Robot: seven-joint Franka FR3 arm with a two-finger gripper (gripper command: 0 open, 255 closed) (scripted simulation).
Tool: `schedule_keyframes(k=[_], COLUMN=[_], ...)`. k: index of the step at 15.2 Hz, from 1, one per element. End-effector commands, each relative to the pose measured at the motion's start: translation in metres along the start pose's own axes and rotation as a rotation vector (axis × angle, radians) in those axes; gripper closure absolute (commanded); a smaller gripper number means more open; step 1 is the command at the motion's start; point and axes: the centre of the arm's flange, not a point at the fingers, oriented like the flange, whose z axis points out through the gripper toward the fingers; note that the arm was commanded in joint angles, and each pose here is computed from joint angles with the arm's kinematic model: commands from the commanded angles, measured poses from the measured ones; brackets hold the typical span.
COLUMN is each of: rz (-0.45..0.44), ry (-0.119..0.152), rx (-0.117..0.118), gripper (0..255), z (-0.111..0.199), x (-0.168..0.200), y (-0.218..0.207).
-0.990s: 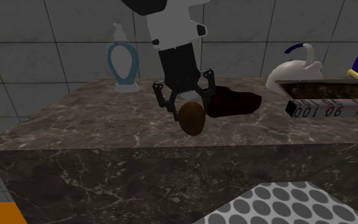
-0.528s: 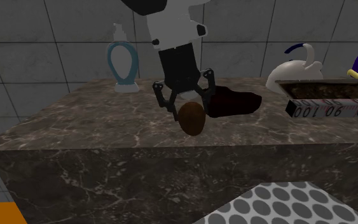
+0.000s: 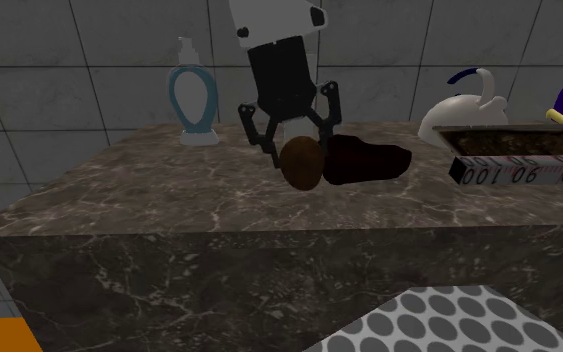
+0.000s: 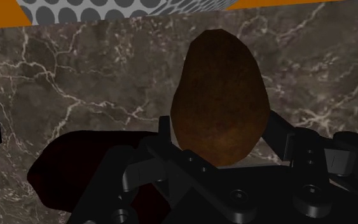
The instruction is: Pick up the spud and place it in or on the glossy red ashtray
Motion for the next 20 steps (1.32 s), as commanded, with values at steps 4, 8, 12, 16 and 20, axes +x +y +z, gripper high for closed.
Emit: schedule_keyframes(k=[4, 8, 12, 16, 20], rz=[0.000, 0.000, 0.000, 0.000, 0.000], ry=[0.000, 0.000, 0.000, 0.000, 0.000], rx=[0.000, 0.000, 0.000, 0.000, 0.000], gripper=[255, 255, 255, 255, 255], z=[-0.025, -0.045, -0.066, -0.081, -0.076], x=[-0.003, -0.004, -0.005, -0.006, 0.032], y=[0.007, 0.012, 0.017, 0.021, 0.057])
